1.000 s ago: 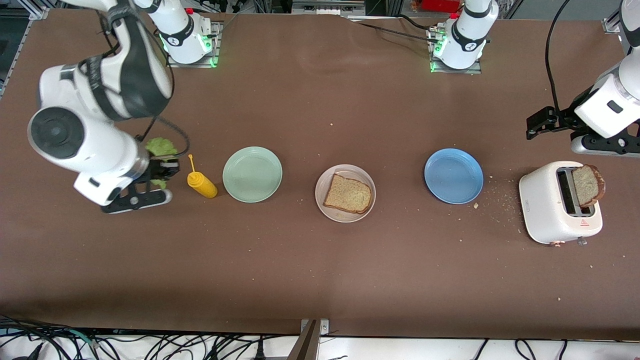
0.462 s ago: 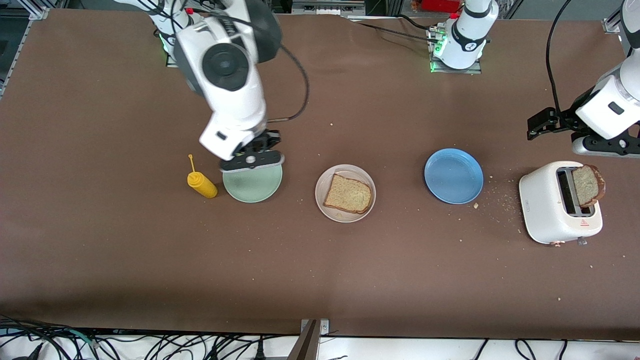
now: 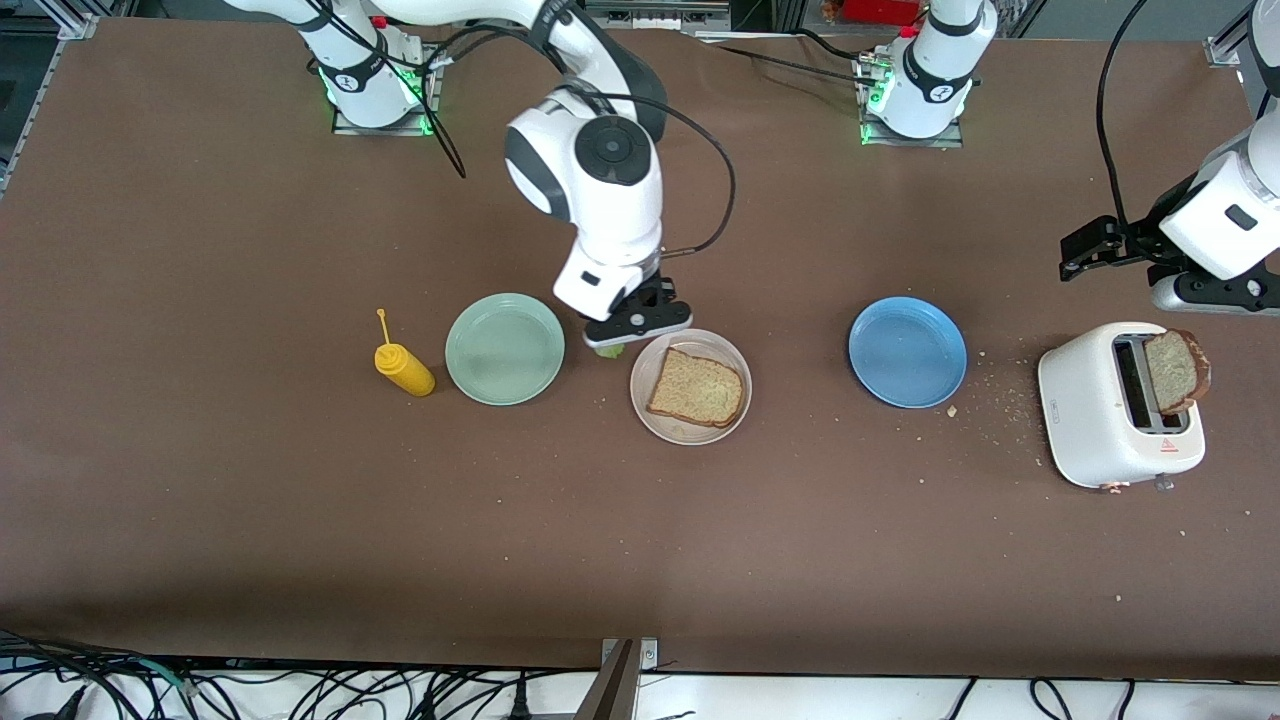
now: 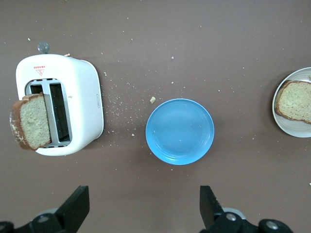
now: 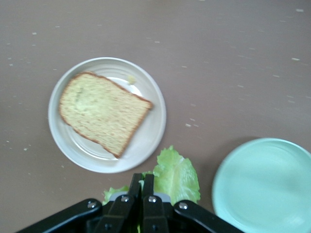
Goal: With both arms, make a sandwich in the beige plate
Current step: 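Lift the lettuce leaf and carry it over the beige plate, then lower the lettuce onto the bread and open the right gripper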
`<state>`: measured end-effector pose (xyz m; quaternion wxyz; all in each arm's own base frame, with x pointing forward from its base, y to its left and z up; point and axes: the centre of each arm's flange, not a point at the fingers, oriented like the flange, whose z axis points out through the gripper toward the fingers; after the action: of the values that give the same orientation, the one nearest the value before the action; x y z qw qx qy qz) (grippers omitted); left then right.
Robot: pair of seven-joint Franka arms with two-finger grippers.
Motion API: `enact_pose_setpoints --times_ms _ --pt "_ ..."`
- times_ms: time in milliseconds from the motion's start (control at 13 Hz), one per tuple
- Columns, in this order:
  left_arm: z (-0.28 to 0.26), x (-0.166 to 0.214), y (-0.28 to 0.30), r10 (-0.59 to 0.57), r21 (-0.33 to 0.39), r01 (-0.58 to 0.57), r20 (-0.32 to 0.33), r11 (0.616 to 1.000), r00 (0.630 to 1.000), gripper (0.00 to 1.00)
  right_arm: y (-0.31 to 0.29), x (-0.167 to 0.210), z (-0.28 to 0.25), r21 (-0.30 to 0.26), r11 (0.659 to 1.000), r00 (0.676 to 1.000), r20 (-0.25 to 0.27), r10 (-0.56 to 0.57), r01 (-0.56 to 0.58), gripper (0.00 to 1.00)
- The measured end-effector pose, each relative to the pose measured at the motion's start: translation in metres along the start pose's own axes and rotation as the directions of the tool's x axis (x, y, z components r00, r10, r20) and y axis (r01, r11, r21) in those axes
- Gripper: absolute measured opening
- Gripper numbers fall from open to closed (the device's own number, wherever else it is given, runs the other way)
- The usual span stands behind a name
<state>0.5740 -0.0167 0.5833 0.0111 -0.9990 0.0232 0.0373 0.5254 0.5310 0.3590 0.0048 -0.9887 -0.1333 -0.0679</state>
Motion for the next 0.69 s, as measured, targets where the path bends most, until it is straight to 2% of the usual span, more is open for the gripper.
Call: enact_pose_setpoints --times_ms 385,692 --pt "0.0 0.0 0.0 0.0 0.0 0.0 0.0 1.0 1.0 1.0 -0.048 -0.015 0.046 -0.015 0.994 0.987 -0.116 -0.113 0.113 0.04" --pt "0.0 0.0 0.0 0.0 0.0 0.0 0.0 1.0 1.0 1.0 -0.059 -0.014 0.067 -0.032 0.985 0.964 -0.203 -0.173 0.17 0.04"
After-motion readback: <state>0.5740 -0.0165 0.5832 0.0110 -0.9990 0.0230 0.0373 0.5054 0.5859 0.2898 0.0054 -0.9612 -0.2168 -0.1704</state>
